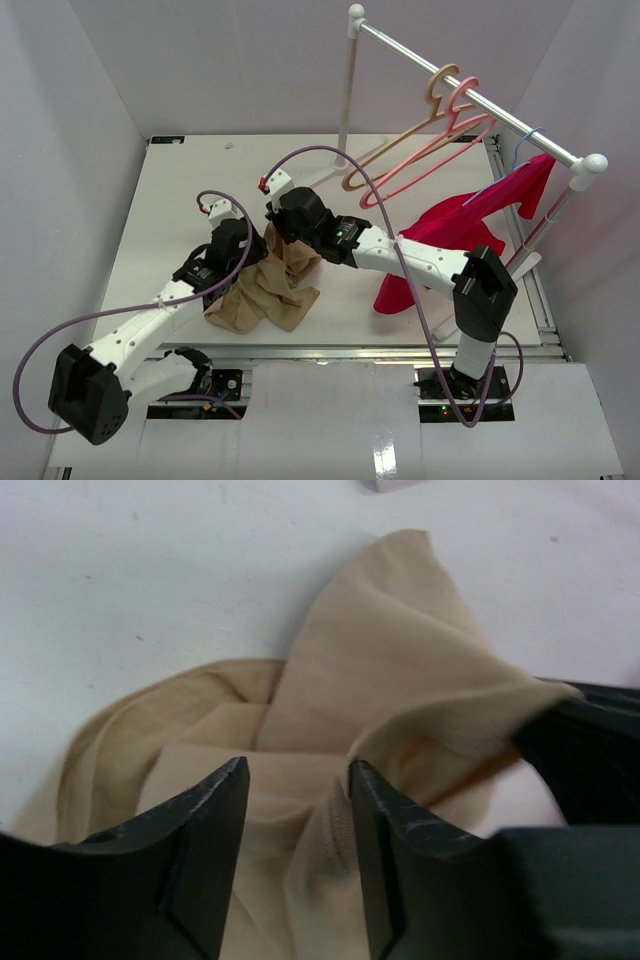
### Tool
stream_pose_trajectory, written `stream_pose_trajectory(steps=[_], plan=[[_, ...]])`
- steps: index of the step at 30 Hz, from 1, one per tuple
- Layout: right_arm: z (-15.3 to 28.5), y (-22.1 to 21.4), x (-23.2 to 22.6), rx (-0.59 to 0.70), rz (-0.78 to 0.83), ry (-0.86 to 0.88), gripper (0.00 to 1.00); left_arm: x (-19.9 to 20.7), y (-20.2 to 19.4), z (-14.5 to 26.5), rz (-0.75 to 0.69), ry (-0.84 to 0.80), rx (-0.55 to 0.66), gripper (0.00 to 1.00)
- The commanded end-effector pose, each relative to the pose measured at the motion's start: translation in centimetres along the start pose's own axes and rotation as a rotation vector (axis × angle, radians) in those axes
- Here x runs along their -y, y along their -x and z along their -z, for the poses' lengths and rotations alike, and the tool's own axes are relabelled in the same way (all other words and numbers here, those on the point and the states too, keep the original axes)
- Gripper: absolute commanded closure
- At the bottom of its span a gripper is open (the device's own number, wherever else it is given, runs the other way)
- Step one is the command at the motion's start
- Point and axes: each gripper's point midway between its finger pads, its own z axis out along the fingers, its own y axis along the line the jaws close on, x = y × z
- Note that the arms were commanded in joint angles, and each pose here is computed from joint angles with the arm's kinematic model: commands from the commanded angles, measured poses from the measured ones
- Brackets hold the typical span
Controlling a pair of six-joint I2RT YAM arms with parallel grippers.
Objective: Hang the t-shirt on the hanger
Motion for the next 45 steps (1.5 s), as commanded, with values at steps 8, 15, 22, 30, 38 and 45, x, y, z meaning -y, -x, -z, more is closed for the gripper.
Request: stream_pose_trajectory(steps=[8, 15, 22, 30, 38, 45], plan=[[1.0, 0.7, 0.1, -0.001, -0.105, -0.012, 0.92, 2.9, -1.0, 3.9, 0.041, -0.229, -0.087, 0.46], [0.9, 0.9, -0.1, -0.007, -0.109, -0.008, 0.92, 2.4, 0.3, 6.3, 0.052, -0.243, -0.044, 0.46], [0.7, 1.2, -0.3, -0.003, -0.119, -0.008, 0.92, 3.2, -0.9, 6.6, 0.109, -0.266, -0.118, 0.42], [0.1, 1.0, -1.2, 0.004, -0.130, 0.011, 0.92, 4.9, -1.3, 5.5, 0.136, -0.238, -0.136, 0.41], [0.1, 0.5, -0.7, -0.001, -0.130, -0.010, 0.92, 5.5, -4.4, 4.2, 0.067, -0.120, -0.166, 0.41], [1.0, 0.5, -0.2, 0.006, -0.118, -0.024, 0.92, 1.7, -6.4, 2.8, 0.025, 0.067, -0.155, 0.42]])
